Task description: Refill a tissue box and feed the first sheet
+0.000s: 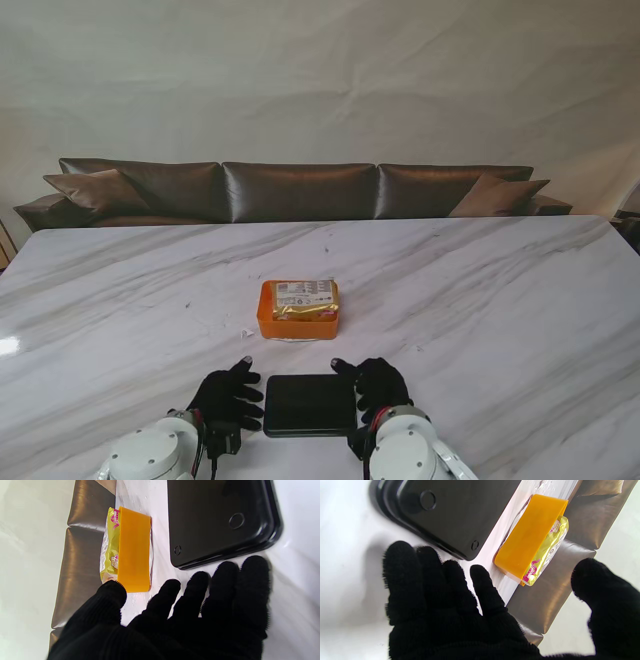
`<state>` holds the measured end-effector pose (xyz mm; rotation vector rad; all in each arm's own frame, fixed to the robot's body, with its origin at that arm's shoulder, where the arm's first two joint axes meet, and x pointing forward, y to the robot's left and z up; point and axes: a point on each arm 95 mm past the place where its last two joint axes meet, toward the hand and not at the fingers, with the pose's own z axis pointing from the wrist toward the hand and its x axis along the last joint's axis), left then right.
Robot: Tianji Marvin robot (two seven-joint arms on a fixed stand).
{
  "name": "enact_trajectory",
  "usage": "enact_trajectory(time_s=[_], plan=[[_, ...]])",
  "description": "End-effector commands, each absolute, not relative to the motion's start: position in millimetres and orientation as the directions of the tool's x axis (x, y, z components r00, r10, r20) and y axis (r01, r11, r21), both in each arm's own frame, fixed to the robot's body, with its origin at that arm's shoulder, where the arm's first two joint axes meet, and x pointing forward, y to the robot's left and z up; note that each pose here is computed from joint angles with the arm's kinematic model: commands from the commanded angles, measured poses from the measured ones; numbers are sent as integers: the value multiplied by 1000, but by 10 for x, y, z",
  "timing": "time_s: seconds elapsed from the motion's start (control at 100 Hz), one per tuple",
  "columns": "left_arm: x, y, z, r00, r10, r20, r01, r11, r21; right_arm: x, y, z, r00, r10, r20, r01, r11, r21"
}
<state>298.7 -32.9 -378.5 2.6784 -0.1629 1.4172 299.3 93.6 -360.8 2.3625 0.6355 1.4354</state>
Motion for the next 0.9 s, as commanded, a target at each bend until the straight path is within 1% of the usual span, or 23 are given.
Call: enact_trajectory(time_s=[0.0, 0.15, 0.27, 0.56, 0.89], plan=[[2920, -324, -3858, 582, -53, 812, -152, -987, 44, 2975, 911, -3575, 412, 517, 750, 211, -855, 474], [2905, -300, -3855, 576, -57, 815, -148, -988, 35, 2975, 816, -3566, 451, 523, 723, 228, -851, 473], [2895, -283, -3857, 571, -59, 819, -148, -989, 31, 2964, 810, -3582, 471, 511, 719, 235, -859, 456], [2902, -267, -3873, 560, -52, 827, -146, -989, 37, 2961, 954, -3636, 480, 481, 734, 268, -877, 400], [2979, -315, -3868, 543, -45, 838, -162, -985, 52, 3033, 1097, -3632, 463, 470, 751, 284, -882, 377]])
